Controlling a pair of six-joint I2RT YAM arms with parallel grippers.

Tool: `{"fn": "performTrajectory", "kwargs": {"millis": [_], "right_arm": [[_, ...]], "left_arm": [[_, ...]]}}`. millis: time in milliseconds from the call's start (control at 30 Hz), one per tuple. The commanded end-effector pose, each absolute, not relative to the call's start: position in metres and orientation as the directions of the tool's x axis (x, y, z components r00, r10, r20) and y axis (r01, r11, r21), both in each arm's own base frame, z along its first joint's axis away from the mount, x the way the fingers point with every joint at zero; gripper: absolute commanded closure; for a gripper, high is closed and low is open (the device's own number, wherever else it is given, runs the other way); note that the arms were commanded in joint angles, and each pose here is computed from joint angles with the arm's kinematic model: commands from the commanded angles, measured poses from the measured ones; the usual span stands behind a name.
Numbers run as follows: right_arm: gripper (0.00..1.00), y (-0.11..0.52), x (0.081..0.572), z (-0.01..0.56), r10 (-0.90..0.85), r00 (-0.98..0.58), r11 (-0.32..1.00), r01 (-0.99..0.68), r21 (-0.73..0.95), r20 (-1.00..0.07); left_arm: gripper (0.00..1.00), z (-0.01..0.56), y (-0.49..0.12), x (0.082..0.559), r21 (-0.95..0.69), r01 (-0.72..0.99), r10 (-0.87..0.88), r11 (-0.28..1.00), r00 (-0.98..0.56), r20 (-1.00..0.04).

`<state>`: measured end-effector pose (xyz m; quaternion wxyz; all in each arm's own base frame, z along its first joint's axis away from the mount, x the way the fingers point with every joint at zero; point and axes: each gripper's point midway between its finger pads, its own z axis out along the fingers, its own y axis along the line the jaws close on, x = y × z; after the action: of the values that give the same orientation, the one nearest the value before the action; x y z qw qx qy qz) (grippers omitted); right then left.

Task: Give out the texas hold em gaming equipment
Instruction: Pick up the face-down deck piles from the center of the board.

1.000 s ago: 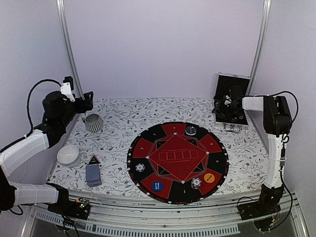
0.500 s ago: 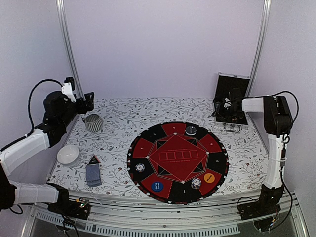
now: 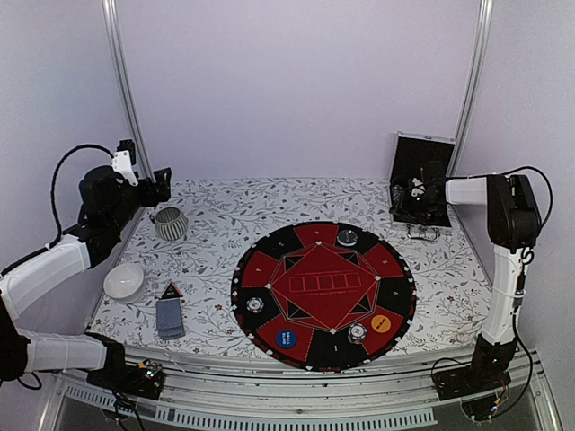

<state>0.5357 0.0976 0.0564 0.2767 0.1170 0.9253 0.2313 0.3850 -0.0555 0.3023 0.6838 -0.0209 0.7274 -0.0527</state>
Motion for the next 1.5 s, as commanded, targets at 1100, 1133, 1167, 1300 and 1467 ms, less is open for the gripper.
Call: {"fn": "performTrajectory", "kwargs": {"millis": [1100, 1133, 1167, 1300, 1467], "right_arm": [[0.27, -0.005, 0.438, 0.280, 0.217, -0.396, 0.976, 0.055, 0.212, -0.893], [0.26, -0.005, 0.436, 0.282, 0.216, -0.386, 0.976, 0.053, 0.212, -0.897], [0.25, -0.006, 0.435, 0.283, 0.215, -0.377, 0.976, 0.053, 0.211, -0.901], [0.16, -0.006, 0.429, 0.290, 0.203, -0.340, 0.979, 0.041, 0.202, -0.918], [0.00, -0.009, 0.427, 0.301, 0.197, -0.298, 0.980, 0.046, 0.192, -0.934]], "left_arm": [[0.02, 0.319, -0.058, 0.412, -0.084, 0.052, -0.086, 0.995, 0.029, -0.996], [0.02, 0.318, -0.059, 0.413, -0.084, 0.060, -0.085, 0.995, 0.029, -0.996], [0.02, 0.316, -0.061, 0.414, -0.080, 0.071, -0.081, 0.994, 0.023, -0.996], [0.02, 0.310, -0.065, 0.413, -0.059, 0.089, -0.060, 0.994, 0.011, -0.998], [0.02, 0.315, -0.063, 0.409, -0.070, 0.083, -0.068, 0.994, -0.020, -0.997]]}}
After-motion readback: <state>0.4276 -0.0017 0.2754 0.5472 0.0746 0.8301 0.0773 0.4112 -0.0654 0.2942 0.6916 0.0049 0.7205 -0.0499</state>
